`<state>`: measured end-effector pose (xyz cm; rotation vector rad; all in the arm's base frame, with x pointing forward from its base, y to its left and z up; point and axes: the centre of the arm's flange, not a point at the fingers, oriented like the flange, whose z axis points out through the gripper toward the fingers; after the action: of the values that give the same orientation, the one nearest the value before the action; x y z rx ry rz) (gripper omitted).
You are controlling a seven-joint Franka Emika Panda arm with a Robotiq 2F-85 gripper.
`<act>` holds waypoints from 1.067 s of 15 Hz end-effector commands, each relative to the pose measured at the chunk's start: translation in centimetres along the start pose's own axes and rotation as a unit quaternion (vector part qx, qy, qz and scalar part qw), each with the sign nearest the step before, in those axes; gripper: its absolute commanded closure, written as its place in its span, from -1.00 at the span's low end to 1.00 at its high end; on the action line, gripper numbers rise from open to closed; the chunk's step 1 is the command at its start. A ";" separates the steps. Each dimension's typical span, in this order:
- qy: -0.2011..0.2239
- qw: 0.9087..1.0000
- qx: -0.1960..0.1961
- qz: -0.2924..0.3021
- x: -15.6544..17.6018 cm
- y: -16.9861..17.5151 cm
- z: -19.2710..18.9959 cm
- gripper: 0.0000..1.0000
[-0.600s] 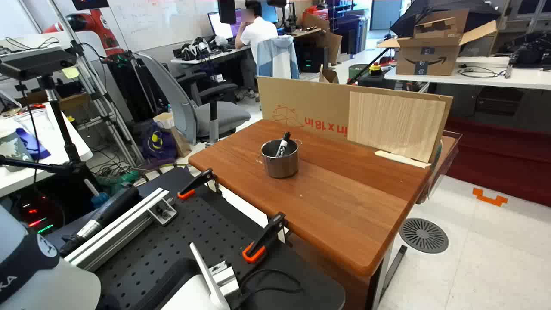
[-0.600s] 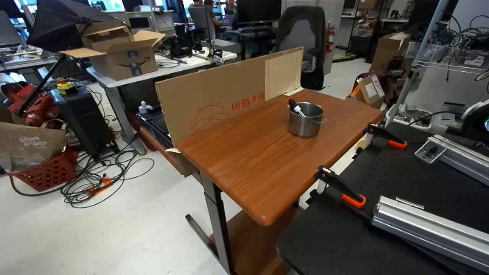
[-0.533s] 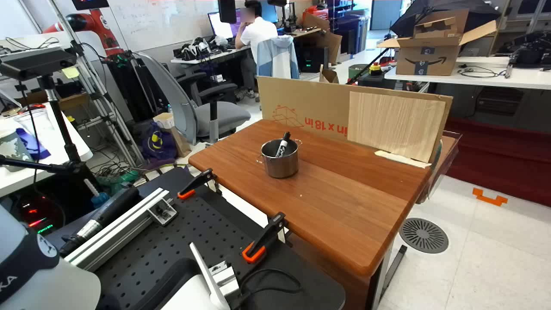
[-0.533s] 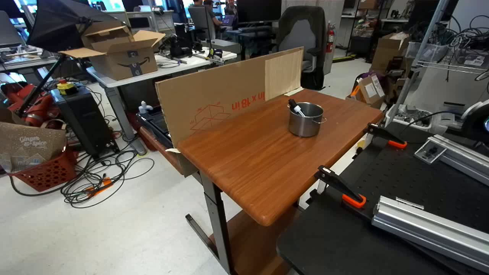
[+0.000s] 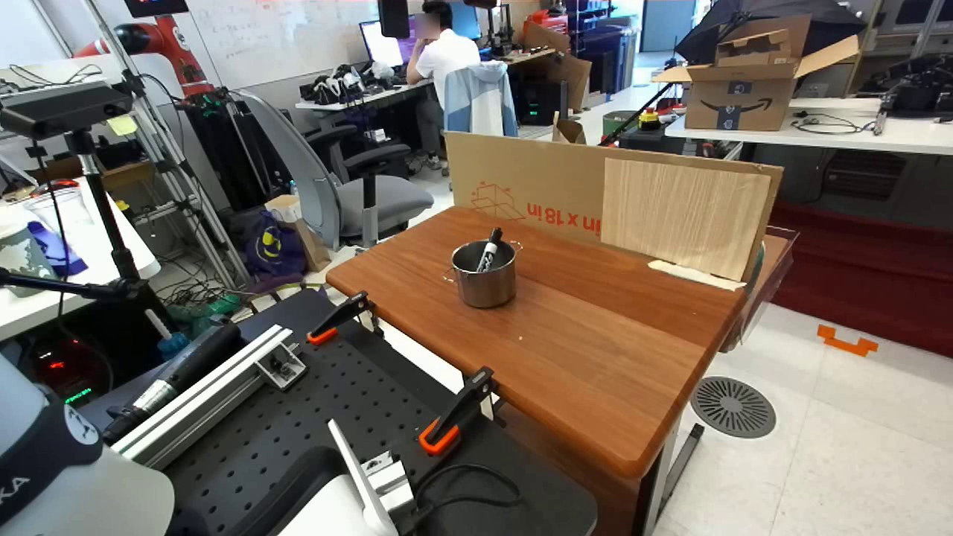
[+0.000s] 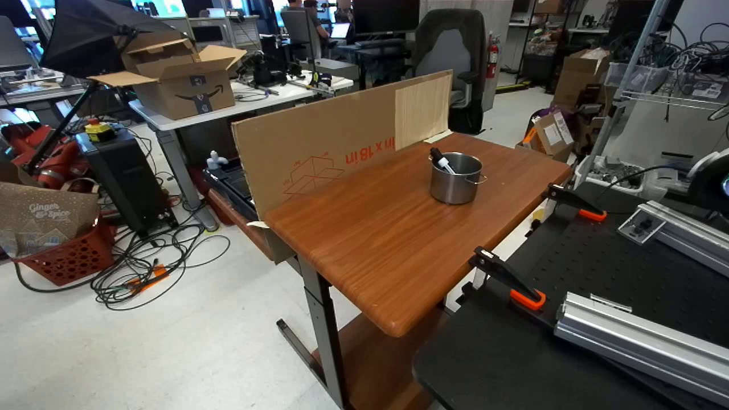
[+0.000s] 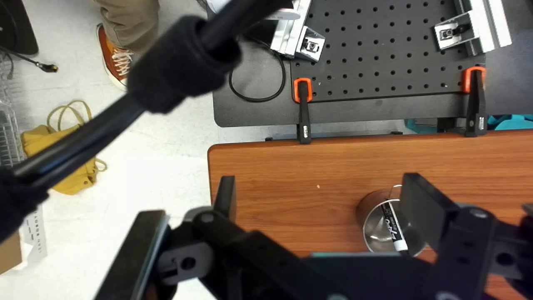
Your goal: Remove the marker from the mug cup and place it on the table
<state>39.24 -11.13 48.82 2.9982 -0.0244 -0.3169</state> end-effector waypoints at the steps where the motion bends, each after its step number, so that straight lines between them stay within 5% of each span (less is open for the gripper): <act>1: 0.000 1.000 0.000 0.000 0.0 0.0 0.0 -1.00; 7: 0.020 1.000 -0.003 0.000 4.2 -2.0 1.5 -1.00; 16: 0.099 0.991 0.007 -0.090 12.8 -7.6 8.8 -1.00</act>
<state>48.48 -5.48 38.46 3.0006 0.1858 -0.0896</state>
